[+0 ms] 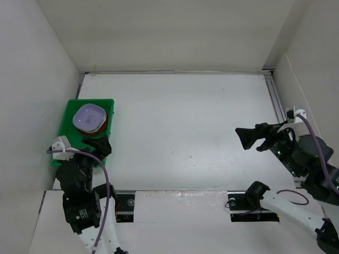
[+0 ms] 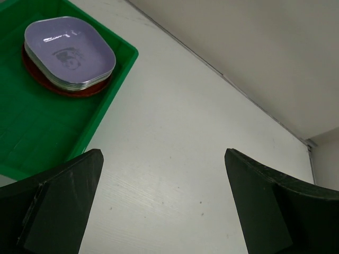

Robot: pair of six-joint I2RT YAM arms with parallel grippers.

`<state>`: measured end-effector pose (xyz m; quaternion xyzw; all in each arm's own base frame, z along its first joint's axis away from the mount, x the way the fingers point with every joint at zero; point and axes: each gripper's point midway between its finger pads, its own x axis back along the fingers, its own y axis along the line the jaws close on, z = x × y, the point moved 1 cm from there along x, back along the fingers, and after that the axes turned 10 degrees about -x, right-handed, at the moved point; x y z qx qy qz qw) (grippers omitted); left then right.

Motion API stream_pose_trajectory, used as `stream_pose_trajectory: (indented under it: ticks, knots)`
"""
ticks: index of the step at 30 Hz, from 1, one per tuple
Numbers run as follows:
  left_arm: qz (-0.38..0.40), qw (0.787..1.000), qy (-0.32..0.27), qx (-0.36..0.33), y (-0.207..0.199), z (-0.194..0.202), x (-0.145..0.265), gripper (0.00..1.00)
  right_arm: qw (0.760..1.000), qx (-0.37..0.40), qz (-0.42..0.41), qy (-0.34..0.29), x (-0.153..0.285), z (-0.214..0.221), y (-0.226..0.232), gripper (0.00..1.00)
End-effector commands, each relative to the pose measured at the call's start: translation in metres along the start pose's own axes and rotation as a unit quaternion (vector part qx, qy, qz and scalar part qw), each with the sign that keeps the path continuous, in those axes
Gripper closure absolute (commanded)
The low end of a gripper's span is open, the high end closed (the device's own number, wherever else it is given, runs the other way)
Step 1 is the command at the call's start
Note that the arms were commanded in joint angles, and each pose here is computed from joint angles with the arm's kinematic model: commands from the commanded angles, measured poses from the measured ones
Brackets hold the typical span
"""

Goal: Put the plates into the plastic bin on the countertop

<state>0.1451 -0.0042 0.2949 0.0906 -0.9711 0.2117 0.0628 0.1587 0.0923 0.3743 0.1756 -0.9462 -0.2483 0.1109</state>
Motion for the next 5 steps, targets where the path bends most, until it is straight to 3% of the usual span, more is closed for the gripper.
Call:
stream_pose_trajectory:
  ticks: [1,5]
  knots:
    - [-0.035,0.999,0.02,0.018,0.015,0.015,-0.005,0.0,0.999,0.023,0.017,0.02,0.006,0.004,-0.008,0.0]
    - [-0.011,1.0,0.007,0.015,0.005,0.004,-0.005,0.0,0.999,0.02,0.021,0.025,0.007,0.009,-0.011,0.0]
